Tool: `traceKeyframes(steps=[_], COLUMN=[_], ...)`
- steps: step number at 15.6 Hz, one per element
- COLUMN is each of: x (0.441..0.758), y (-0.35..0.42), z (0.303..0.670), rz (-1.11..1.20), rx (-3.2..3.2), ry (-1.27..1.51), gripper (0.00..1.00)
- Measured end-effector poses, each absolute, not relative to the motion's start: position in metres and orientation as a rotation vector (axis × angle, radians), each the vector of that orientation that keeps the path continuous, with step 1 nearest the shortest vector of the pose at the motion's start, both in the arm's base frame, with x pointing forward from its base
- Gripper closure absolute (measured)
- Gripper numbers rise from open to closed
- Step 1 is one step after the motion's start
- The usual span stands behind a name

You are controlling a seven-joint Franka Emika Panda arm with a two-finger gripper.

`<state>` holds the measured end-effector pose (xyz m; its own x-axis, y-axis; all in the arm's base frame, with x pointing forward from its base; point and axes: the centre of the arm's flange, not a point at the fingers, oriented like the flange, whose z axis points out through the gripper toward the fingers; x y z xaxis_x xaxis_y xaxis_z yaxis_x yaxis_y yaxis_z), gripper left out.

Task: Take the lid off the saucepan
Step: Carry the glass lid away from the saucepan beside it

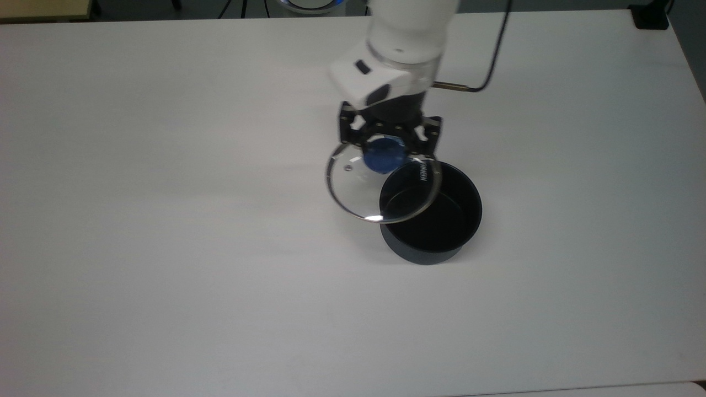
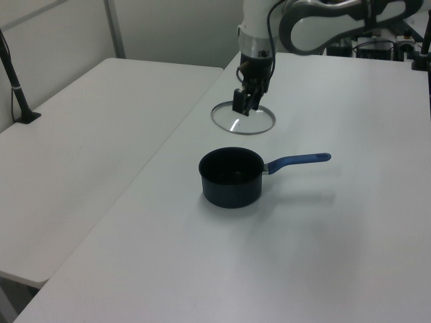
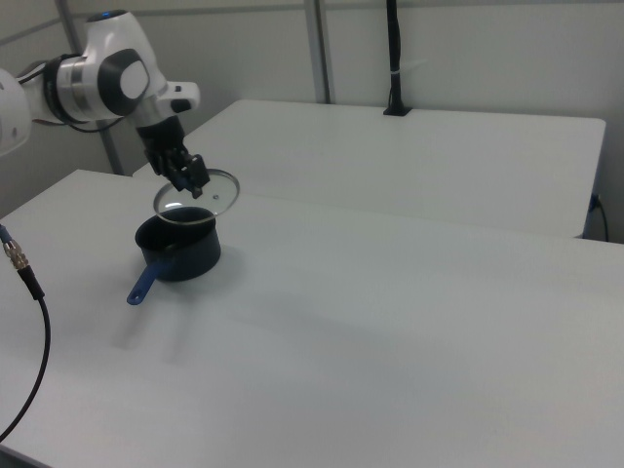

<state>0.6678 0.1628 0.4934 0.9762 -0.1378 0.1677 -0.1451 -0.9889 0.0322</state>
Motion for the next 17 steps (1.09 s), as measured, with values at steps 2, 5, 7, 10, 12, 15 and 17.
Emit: traceKeyframes(steps=[2,5,7,10,12,15,17], x=[0.665,0.649,0.634,0.605,0.584,0.560,0.550], y=[0.132,0.078,0.034,-0.030,-0.058,-0.080,-0.084], z=[0.489,0.483,0.481,0.459,0.431,0.384,0.362], rz=[0.198,0.071,0.007,-0.105,-0.100,-0.030,-0.038], rx=[3.066,3.048,3.042,3.033,3.001,2.989,2.990], ry=[-0.154,-0.042,-0.020,0.001,0.021,0.017,0.021], gripper=[0.52,0.52,0.52,0.52,0.52,0.52,0.52])
